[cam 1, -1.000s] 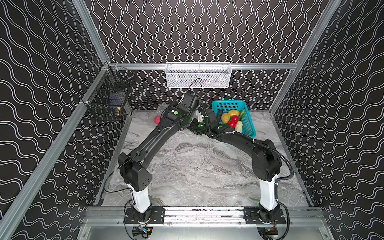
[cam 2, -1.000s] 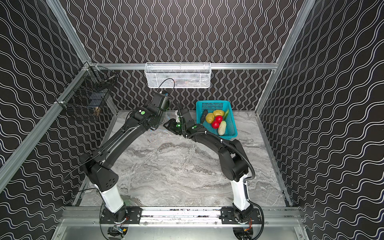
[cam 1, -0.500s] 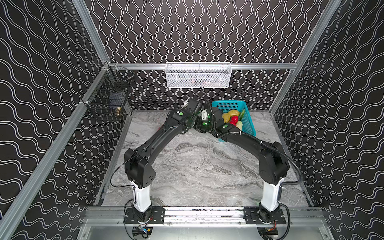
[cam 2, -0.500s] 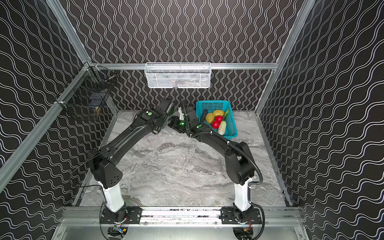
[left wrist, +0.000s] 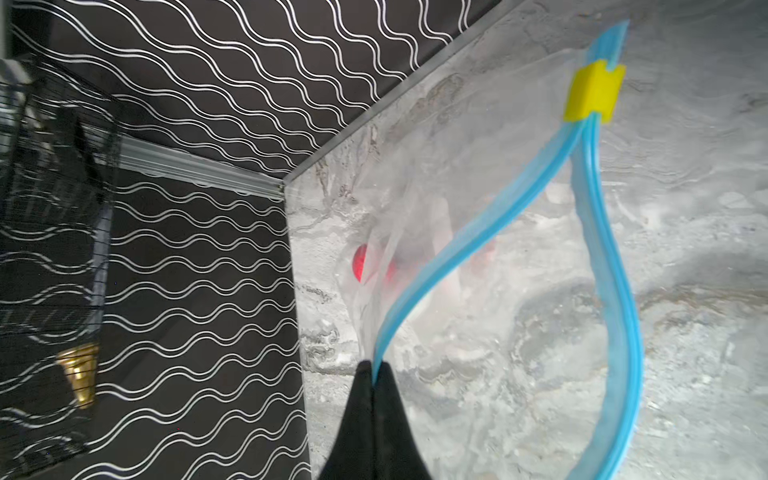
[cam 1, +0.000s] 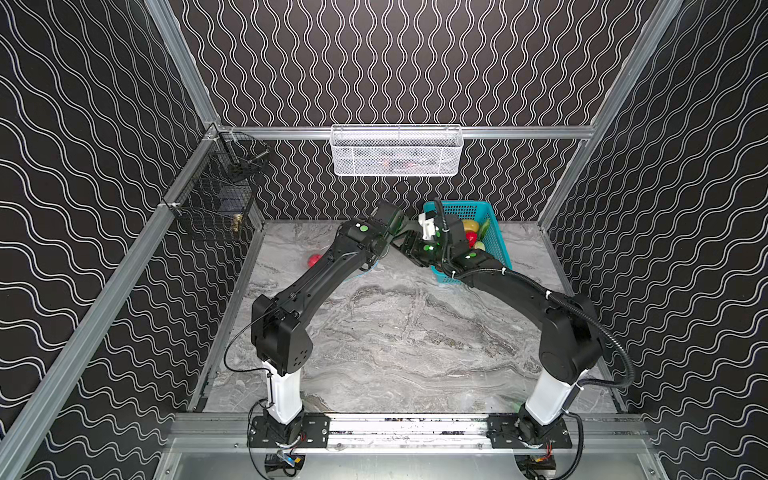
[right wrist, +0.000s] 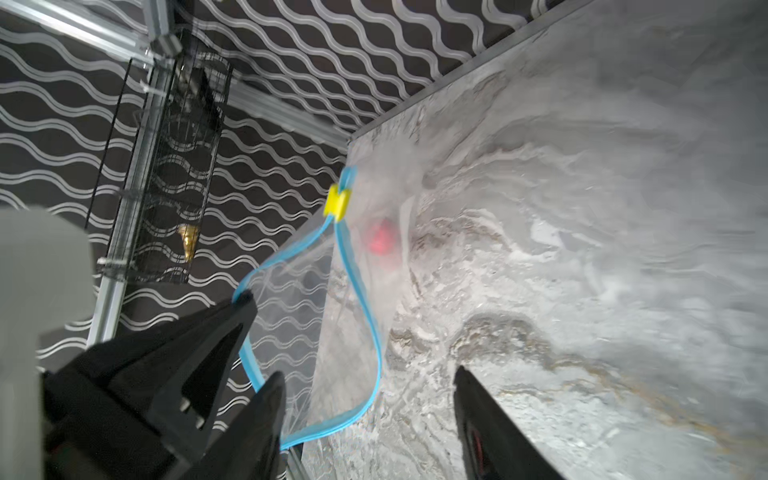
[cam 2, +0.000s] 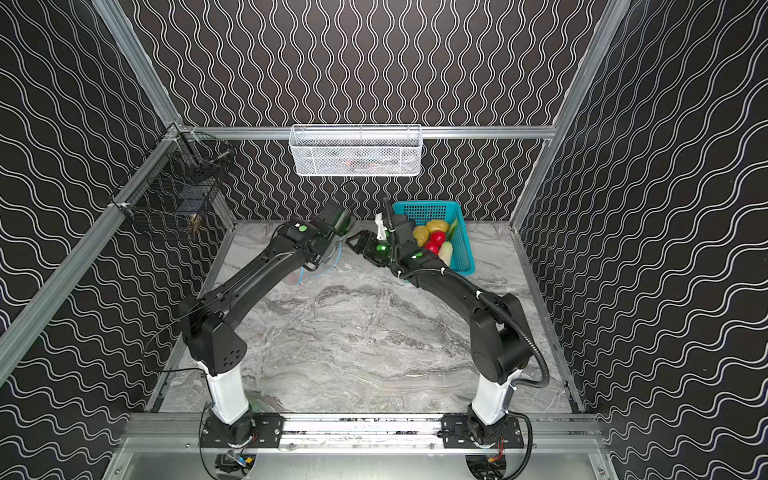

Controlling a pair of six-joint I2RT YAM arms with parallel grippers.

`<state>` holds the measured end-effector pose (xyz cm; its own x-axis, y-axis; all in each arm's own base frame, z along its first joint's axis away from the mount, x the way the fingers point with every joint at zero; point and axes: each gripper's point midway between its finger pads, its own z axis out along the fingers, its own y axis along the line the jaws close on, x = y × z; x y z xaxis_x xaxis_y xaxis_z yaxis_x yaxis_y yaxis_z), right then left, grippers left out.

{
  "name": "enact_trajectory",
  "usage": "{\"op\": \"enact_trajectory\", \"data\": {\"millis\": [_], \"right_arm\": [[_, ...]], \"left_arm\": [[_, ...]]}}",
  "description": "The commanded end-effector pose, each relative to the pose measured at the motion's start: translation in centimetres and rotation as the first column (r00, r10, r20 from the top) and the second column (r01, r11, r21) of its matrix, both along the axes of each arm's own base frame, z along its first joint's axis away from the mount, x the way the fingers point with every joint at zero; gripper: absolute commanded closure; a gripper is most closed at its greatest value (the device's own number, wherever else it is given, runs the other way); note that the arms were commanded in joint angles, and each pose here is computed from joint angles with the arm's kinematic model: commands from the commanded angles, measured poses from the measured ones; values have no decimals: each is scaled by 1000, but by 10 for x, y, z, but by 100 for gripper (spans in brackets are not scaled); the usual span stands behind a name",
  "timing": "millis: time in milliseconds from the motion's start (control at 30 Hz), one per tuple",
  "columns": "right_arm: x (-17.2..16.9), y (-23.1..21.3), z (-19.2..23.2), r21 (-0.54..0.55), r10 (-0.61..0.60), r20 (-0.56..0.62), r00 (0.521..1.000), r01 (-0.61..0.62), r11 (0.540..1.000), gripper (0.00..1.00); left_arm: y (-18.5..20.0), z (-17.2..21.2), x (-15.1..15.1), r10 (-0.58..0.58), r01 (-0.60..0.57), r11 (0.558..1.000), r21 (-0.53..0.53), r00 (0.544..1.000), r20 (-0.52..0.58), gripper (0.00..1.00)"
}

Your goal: Place the food in the zip-top bag and seal the zipper

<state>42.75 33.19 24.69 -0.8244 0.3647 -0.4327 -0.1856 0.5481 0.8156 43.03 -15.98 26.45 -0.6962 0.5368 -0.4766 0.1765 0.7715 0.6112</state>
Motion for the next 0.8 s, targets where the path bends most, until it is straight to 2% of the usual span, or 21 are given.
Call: {"op": "enact_trajectory", "data": {"millis": [0,167,200,233,400,567,767], "right_arm": [[8,-23,1,-23,-54,5,999,54,998,33],[19,-56,-4,-54,-123,-15,992,122,991,25],[19,-59,-5,-68,-129,-17,991,128,989,6],[24,-71,-6,-82,-156,-18,988,154,985,1],[35,-99,-13,-169,-233,-28,972,225,960,1],[47,-134,-27,-388,-369,-51,928,322,864,1],[60,-163,-46,-569,-490,-67,869,370,735,1]], "left_arm": [[-6,-6,-4,-12,10,998,-62,999,-34,100],[-4,-9,-6,-21,16,995,-94,998,-56,100],[-4,-10,-7,-27,21,995,-96,998,-61,100],[-4,-11,-7,-32,26,995,-97,998,-62,100],[0,-16,-5,-35,29,995,-95,998,-61,100],[-1,-18,-6,-45,30,987,-160,994,-95,100],[-6,-24,-12,-46,18,980,-197,989,-142,100]]}}
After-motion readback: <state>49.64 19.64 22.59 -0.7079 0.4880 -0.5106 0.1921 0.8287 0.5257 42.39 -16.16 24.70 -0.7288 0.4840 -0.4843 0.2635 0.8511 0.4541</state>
